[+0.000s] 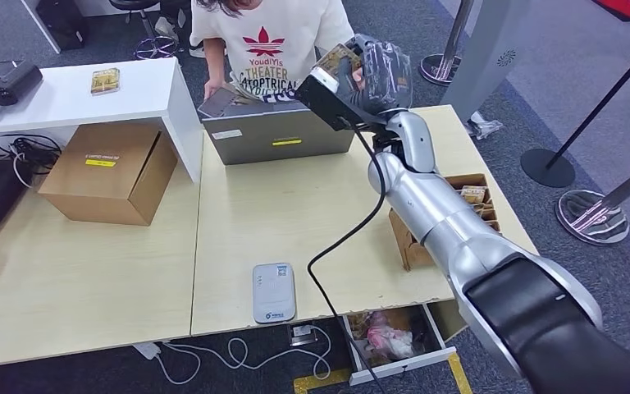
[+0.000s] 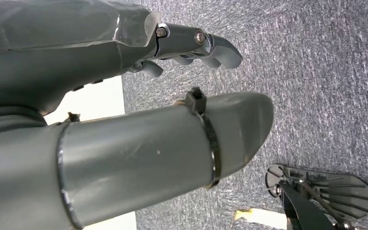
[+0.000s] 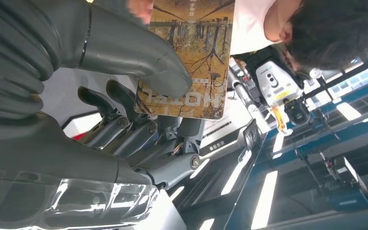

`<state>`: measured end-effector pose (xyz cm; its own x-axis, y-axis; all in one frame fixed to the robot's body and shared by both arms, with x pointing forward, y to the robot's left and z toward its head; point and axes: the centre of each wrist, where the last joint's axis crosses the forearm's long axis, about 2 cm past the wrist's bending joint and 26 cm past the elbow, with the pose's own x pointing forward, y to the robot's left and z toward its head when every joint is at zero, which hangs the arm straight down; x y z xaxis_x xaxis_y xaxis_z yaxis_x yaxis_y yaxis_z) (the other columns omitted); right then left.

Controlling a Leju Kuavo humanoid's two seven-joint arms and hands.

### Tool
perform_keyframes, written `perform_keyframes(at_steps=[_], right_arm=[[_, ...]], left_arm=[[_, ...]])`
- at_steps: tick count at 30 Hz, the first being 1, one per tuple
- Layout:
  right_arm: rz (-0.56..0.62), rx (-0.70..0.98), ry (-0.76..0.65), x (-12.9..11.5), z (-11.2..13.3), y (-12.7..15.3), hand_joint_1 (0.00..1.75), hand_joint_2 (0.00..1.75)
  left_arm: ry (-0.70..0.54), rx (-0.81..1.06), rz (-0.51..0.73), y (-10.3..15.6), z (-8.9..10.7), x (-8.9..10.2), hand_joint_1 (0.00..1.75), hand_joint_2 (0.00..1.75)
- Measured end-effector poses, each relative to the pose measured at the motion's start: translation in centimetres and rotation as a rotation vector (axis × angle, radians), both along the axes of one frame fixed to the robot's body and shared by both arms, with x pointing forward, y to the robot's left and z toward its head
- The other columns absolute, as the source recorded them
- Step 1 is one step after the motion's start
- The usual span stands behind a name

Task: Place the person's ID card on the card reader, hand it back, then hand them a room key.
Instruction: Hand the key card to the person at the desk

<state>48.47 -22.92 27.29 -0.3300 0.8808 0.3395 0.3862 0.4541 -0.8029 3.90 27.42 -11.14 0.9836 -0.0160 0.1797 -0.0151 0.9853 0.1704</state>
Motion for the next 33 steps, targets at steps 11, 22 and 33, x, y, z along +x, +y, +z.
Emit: perform_keyframes(at_steps=[11, 22, 33], right_arm=[[-0.069, -0.049, -0.031, -0.2, -1.0, -0.6, 1.75, 1.75], [-0.085, -0.084, 0.000, -0.5, -2.2, -0.8, 1.75, 1.75], [-0.091, -0.087, 0.016, -0.7, -2.9, -0.9, 1.75, 1.75]], left_arm=[[-0.022, -0.013, -0.050, -0.1, 0.0, 0.3, 0.00, 0.00], [-0.014, -0.016, -0.058, -0.1, 0.0, 0.4, 0.00, 0.00], [-0.014, -0.015, -0.063, -0.1, 0.0, 0.5, 0.00, 0.00]])
